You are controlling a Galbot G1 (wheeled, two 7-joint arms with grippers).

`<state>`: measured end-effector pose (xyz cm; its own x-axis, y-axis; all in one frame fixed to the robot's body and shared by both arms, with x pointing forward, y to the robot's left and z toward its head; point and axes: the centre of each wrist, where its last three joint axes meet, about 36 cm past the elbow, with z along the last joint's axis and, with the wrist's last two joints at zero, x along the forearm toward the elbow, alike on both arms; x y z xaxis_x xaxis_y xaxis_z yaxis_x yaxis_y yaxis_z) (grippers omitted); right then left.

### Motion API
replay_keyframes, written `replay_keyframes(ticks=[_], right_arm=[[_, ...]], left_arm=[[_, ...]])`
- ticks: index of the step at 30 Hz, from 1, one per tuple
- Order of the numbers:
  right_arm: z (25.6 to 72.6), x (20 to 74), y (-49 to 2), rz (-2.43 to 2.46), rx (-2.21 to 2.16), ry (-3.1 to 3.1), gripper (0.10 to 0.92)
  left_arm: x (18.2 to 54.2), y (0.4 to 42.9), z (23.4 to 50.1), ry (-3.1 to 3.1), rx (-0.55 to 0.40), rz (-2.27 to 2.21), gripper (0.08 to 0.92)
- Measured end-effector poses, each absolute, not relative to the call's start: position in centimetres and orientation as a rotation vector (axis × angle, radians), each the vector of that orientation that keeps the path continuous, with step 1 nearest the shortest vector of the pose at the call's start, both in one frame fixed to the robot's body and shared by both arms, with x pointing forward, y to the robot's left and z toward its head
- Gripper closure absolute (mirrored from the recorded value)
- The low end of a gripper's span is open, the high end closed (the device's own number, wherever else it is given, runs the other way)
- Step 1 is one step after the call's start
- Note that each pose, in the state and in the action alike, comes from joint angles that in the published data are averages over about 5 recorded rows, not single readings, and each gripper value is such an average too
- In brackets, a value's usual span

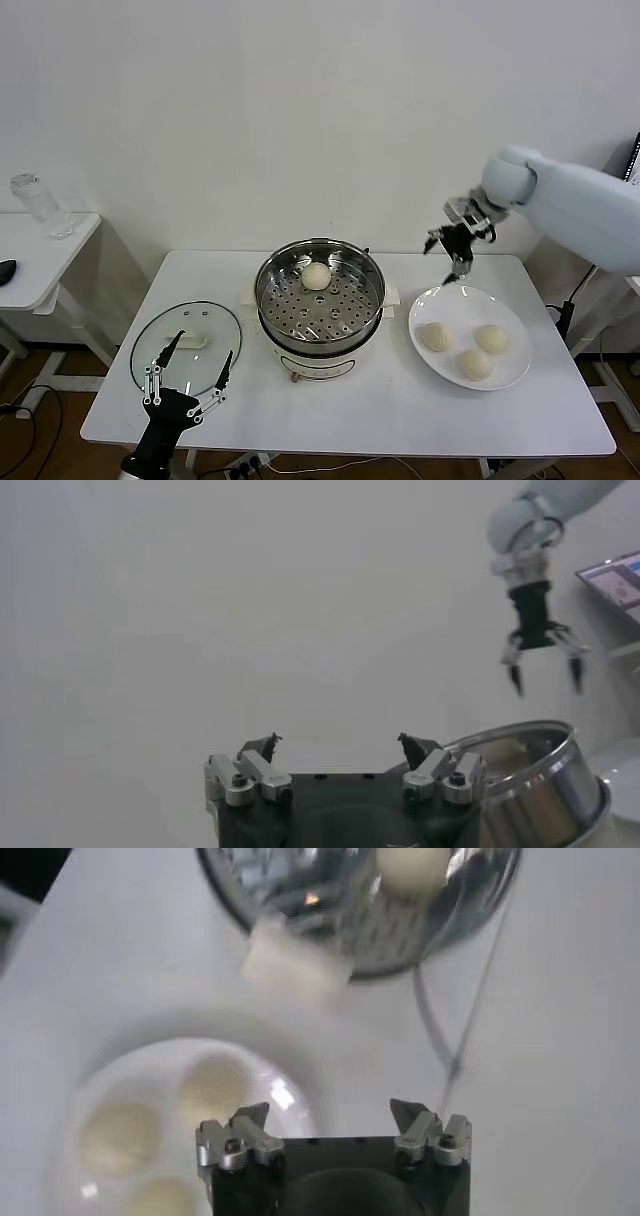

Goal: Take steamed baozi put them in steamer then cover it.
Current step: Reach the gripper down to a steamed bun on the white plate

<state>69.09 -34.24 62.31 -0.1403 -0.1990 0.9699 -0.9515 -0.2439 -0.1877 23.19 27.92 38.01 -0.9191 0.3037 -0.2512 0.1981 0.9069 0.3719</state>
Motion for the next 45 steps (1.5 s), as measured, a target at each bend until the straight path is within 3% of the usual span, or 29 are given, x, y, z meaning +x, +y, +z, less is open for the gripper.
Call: replay_keyframes(ticks=[9, 20, 33, 45], right_arm=[[55.1, 67.5, -36.4, 1.284, 1.414, -1.332, 0.2], [49.7, 66.8, -35.6, 1.225, 1.395, -1.325, 0.2], [46.7, 66.9, -34.3, 1.235, 1.376, -1.321, 0.203], [46.0, 66.7, -34.1, 1.242, 1.369, -1.313, 0.314]], left_arm=[[23.0, 28.1, 37.8, 2.774, 0.361, 0.503, 0.177], [23.0, 28.3, 37.5, 2.774, 0.356, 0.507, 0.177], [23.1, 28.5, 37.1, 2.778, 0.346, 0.512, 0.177], [23.1, 28.7, 37.4, 2.773, 0.331, 0.512, 0.177]])
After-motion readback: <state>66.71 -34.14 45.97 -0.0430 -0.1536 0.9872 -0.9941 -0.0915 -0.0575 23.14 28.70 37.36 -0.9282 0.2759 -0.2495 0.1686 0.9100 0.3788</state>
